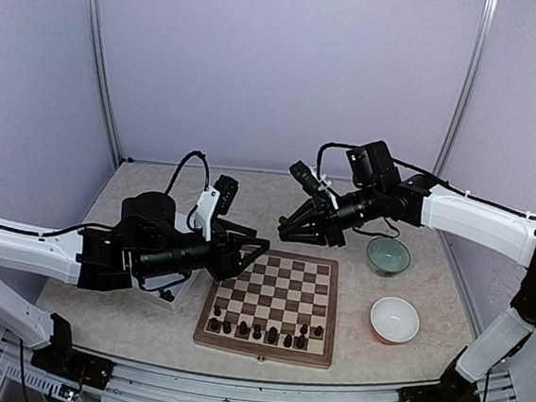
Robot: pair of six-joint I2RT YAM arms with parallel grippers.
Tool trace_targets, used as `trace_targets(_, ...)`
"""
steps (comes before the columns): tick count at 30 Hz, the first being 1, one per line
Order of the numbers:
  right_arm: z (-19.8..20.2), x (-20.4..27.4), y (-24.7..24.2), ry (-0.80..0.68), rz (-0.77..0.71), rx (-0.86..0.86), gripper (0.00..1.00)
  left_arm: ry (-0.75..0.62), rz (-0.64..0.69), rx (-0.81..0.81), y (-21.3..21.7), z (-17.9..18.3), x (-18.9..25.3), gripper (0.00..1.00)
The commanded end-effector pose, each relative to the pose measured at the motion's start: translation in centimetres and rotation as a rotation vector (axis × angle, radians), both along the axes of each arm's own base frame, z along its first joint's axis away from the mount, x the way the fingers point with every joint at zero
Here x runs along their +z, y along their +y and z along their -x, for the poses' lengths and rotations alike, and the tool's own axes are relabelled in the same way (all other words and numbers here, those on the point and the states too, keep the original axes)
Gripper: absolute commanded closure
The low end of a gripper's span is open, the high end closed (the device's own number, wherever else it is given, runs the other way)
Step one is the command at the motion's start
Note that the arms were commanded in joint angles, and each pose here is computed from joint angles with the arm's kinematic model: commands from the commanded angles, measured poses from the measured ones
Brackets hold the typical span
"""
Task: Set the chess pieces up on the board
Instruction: Pass from the right arm to the left
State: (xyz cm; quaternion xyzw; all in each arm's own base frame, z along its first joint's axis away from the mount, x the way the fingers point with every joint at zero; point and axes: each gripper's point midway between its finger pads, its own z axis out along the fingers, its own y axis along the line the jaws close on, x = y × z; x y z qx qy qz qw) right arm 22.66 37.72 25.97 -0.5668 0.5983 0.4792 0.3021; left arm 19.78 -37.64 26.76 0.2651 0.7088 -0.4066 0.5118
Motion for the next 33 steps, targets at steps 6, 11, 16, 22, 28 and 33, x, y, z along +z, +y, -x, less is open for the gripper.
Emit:
trace_targets(6,1.7,0.3,-0.1,0.068,-0.038,0.069,0.91,-0.076,0.049,0.053,-1.5,-1.6,2.9,0.52)
trace_targets(11,1.8,0.2,-0.1,0.073,-0.038,0.076,0.9,-0.081,0.042,0.034,-2.7,-1.9,3.1,0.53)
trace_targets(16,1.9,0.2,-0.1,0.075,-0.038,0.081,0.9,-0.064,0.029,0.01,-4.0,-2.3,2.5,0.6)
trace_targets(22,2.0,0.1,-0.2,0.072,-0.035,0.082,0.9,-0.047,0.03,-0.017,-4.5,-2.5,2.2,0.74)
trace_targets(28,1.9,-0.2,-0.2,0.063,-0.029,0.082,0.9,-0.037,0.042,-0.007,-4.1,-3.1,2.4,0.77)
trace_targets(33,1.9,-0.3,-0.2,0.059,-0.027,0.082,0.9,-0.024,0.074,-0.006,-3.5,-3.4,2.9,0.66)
